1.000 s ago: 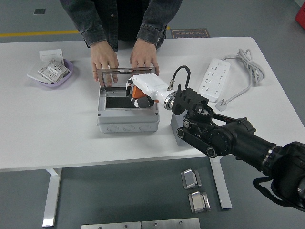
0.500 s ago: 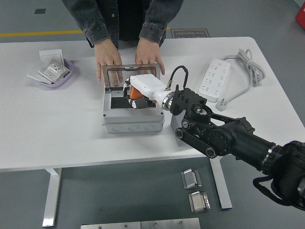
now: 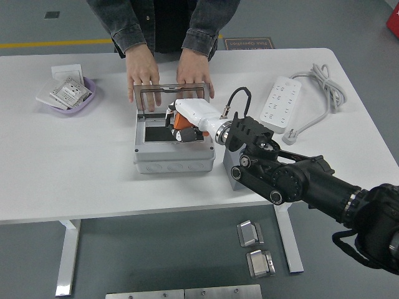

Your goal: Pick up the cylinder from the cube,place it in the box,flap close box

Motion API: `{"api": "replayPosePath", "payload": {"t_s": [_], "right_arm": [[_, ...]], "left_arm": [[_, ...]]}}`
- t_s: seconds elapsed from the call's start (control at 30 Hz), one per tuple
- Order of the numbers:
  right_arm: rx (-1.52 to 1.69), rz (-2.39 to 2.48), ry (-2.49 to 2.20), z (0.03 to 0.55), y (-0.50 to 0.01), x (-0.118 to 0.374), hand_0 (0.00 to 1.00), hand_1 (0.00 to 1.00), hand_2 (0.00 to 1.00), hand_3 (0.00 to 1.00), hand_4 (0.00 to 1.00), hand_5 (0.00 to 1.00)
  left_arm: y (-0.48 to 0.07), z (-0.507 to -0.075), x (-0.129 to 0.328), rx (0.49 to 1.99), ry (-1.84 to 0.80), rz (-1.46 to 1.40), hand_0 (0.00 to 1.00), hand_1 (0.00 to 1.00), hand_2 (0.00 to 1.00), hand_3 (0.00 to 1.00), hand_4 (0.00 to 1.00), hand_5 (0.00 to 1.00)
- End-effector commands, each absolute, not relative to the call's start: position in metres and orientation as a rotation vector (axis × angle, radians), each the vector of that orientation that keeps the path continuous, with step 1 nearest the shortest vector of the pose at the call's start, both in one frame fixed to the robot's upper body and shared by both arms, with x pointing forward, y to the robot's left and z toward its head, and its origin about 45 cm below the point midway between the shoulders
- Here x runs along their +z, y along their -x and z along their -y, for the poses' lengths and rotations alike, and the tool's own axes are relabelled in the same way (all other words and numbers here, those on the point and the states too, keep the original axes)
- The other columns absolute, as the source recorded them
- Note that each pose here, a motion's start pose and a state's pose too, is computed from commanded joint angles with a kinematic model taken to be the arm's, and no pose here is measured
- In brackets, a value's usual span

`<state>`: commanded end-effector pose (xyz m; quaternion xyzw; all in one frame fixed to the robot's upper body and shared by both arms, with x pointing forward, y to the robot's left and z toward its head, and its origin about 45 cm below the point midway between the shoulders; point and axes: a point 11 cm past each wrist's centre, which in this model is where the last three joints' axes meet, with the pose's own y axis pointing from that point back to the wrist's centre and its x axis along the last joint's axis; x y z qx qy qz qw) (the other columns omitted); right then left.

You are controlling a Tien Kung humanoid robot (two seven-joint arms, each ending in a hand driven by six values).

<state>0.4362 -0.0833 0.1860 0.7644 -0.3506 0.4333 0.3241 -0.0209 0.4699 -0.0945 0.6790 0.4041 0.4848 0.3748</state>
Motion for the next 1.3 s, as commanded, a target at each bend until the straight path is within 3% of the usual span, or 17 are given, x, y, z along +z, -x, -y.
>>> {"api": "replayPosePath", "payload": {"t_s": [0.8,0.83,1.0,1.03,1.2,1.23,1.3], "right_arm": [[1.088,0.955,-2.047,0.0851,-0.4372,0.1853,0.078,0.131,0.256,0.265,0.016,0.002],[1.085,0.957,-2.051,0.0853,-0.4374,0.1853,0.089,0.149,0.272,0.311,0.091,0.002],[1.068,0.962,-2.063,0.0867,-0.4381,0.1848,0.089,0.149,0.272,0.311,0.091,0.002],[1.066,0.961,-2.064,0.0869,-0.4382,0.1847,0.145,0.224,0.340,0.465,0.242,0.120],[1.059,0.951,-2.066,0.0879,-0.4377,0.1823,0.145,0.224,0.340,0.465,0.242,0.120],[1.059,0.948,-2.065,0.0882,-0.4376,0.1817,0.200,0.267,0.394,0.585,0.400,0.170],[1.059,0.942,-2.063,0.0887,-0.4375,0.1808,0.200,0.267,0.394,0.585,0.400,0.170]], "left_arm": [[0.0167,-0.4701,-0.0944,1.243,-1.736,-1.025,0.727,0.747,0.718,0.776,0.743,0.453],[0.0161,-0.4698,-0.0945,1.243,-1.734,-1.024,0.727,0.747,0.718,0.777,0.743,0.454],[0.0141,-0.4687,-0.0950,1.242,-1.731,-1.021,0.727,0.747,0.718,0.777,0.743,0.454],[0.0141,-0.4687,-0.0950,1.242,-1.731,-1.021,0.727,0.747,0.718,0.777,0.743,0.454],[0.0145,-0.4693,-0.0948,1.242,-1.733,-1.021,0.727,0.747,0.718,0.777,0.743,0.454],[0.0144,-0.4693,-0.0948,1.242,-1.733,-1.020,0.727,0.747,0.718,0.778,0.743,0.453],[0.0140,-0.4691,-0.0948,1.242,-1.732,-1.020,0.727,0.747,0.718,0.778,0.743,0.453]]}}
